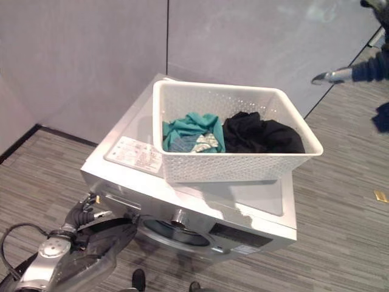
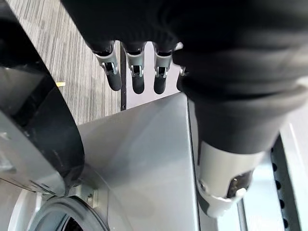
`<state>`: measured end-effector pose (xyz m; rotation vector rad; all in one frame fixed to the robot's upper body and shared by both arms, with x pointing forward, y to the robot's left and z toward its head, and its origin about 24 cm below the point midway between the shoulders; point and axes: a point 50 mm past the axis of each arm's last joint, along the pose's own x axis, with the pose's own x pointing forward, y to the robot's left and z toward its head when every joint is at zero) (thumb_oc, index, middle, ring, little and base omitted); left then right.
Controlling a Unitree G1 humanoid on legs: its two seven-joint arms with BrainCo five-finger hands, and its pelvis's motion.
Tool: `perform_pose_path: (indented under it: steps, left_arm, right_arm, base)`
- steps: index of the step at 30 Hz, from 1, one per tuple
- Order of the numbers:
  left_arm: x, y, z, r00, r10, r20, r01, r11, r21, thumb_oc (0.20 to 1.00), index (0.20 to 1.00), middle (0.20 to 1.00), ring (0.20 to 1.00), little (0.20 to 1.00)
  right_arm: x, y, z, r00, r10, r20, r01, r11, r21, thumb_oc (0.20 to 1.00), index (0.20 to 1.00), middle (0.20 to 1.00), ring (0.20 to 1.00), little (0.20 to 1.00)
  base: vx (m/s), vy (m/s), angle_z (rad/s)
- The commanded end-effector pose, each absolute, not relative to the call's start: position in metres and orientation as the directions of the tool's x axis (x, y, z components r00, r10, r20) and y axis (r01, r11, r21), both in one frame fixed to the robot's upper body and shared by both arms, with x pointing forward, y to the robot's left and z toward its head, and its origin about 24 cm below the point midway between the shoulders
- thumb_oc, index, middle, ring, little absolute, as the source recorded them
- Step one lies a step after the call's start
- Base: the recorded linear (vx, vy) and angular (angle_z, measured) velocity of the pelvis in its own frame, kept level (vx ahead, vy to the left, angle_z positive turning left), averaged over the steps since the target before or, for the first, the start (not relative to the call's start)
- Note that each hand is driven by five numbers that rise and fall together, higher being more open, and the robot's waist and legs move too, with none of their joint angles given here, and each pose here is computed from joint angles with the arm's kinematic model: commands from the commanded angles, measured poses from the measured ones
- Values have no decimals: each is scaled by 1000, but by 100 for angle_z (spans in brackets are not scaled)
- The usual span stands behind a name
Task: Grab the laundry basket,head to the washer,open it,put in the laundry and shut it.
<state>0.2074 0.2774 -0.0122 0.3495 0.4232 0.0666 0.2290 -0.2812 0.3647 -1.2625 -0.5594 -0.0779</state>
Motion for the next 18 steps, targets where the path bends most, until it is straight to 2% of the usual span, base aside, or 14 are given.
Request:
perform_pose_path:
  steps: [1,9,14,18]
  left_arm:
    - [216,243,-6,921,-101,-375,214,938,274,1000,1000,1000,1000,1000]
    - [208,251,-10,901,-96,-423,223,939,263,1000,1000,1000,1000,1000]
    - [205,243,-15,894,-109,-434,226,947,227,1000,1000,1000,1000,1000]
    - [207,241,-14,897,-113,-428,229,946,230,1000,1000,1000,1000,1000]
  right_arm:
    - [240,-286,382,914,197,356,301,263,-917,1000,1000,1000,1000,1000]
    - [279,-273,377,966,173,190,170,124,-978,1000,1000,1000,1000,1000]
    - [295,-263,362,978,191,87,69,96,-993,1000,1000,1000,1000,1000]
    - [291,-267,351,981,187,51,32,101,-994,1000,1000,1000,1000,1000]
  base:
    - [-5,41,-3]
    - [-3,4,0]
    - [-54,-27,13]
    - [-75,-35,29]
